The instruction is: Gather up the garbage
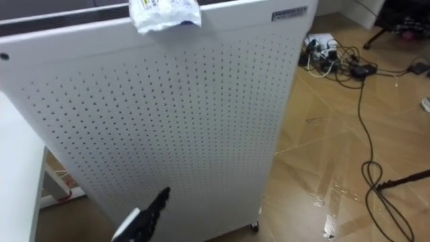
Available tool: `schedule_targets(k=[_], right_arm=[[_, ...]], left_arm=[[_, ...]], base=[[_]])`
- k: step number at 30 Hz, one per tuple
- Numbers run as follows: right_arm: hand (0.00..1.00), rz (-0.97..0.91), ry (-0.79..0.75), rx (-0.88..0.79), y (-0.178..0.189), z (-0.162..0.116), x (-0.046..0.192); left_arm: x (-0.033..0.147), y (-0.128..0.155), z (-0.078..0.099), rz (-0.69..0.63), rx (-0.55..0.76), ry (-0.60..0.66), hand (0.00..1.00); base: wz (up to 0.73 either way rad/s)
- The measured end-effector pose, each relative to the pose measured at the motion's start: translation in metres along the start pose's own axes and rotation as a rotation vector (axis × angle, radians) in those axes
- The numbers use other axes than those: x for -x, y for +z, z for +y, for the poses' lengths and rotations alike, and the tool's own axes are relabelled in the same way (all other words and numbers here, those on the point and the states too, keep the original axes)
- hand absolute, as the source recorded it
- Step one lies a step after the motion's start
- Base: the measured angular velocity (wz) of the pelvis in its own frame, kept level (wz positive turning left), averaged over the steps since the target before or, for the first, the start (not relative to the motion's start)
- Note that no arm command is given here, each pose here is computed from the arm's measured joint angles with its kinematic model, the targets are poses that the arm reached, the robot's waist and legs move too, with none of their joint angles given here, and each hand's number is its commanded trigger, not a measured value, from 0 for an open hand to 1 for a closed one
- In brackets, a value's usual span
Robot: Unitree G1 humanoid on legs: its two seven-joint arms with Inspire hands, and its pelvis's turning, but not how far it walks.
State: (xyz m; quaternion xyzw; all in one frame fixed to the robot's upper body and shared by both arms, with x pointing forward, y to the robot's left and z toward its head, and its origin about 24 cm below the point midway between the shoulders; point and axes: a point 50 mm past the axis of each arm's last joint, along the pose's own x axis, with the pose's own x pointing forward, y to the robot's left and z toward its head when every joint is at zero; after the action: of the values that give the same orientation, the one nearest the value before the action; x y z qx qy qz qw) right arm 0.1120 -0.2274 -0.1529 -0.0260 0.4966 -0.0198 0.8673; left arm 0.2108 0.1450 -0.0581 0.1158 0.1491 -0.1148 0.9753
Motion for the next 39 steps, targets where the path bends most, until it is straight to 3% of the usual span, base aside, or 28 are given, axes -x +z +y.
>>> schedule_targets(k=[5, 12, 20, 26, 39], right_arm=[[1.0, -0.001, -0.02, 0.034, 0.001, -0.002, 0.0], [1.0, 0.005, -0.039, 0.041, -0.001, -0.005, 0.001], [1.0, 0.01, -0.048, 0.06, -0.002, -0.005, 0.001], [1.0, 0.02, -0.058, 0.057, -0.007, -0.005, 0.002], [1.0, 0.046, -0.08, 0.054, -0.017, -0.008, 0.006]], left_arm=[[-0.001, 0.022, 0.013, -0.117, -0.147, 0.141, 0.0], [0.005, 0.043, 0.031, -0.235, -0.218, 0.32, 0.0], [0.018, 0.102, 0.04, -0.56, -0.331, 0.5, 0.0], [0.034, 0.135, 0.046, -0.771, -0.32, 0.632, 0.0], [0.042, 0.16, 0.047, -0.908, -0.279, 0.711, 0.0]], base=[[0.09], [0.05], [0.05], [0.0], [0.03]])
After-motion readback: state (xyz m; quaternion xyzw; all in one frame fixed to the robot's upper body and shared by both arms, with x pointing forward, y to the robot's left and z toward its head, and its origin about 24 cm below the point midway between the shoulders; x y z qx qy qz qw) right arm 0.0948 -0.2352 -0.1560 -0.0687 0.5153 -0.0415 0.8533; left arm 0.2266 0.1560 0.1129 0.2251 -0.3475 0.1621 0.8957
